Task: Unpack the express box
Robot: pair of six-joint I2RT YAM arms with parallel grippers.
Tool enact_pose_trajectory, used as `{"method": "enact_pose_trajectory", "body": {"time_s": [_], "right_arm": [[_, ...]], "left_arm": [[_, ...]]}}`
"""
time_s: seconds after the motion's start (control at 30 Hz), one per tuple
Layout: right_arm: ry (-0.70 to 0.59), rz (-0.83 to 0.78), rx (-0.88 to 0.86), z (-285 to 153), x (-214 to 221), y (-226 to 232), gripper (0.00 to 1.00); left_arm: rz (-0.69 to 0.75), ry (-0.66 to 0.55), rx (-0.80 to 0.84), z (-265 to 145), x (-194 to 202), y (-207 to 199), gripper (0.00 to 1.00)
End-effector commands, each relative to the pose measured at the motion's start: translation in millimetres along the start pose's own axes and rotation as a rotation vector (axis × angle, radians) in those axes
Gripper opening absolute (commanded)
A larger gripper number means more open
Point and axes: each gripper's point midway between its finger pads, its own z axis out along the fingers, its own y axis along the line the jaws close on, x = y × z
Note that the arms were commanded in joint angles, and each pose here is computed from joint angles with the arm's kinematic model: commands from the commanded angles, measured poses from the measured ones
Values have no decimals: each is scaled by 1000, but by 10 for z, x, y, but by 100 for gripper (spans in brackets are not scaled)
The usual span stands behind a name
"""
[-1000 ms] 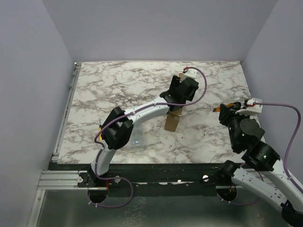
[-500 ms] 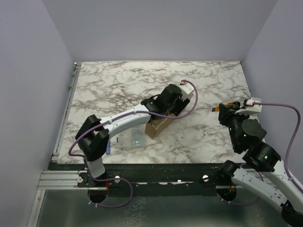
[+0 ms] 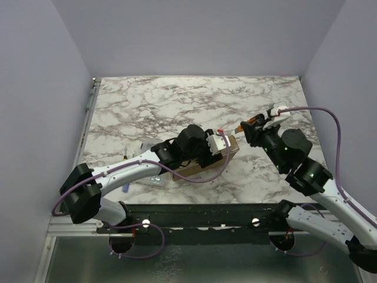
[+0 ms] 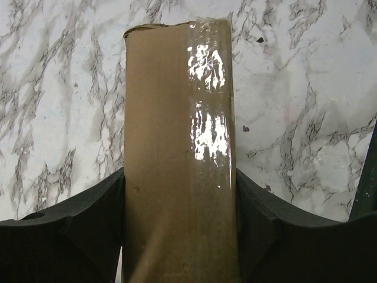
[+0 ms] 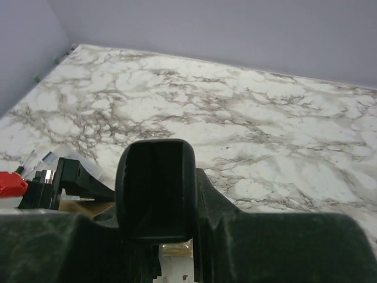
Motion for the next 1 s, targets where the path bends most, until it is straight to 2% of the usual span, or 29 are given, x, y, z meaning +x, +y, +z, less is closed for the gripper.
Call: {"method": "enact_pose_trajectory", "body": {"time_s": [0.0, 0.97], "right_arm": [[-9, -30, -118, 93, -88, 246, 1], [132, -107, -32, 27, 431, 20, 1]], "left_arm": [[69, 0, 21, 6, 93, -48, 46], [82, 1, 25, 16, 108, -70, 43]]}}
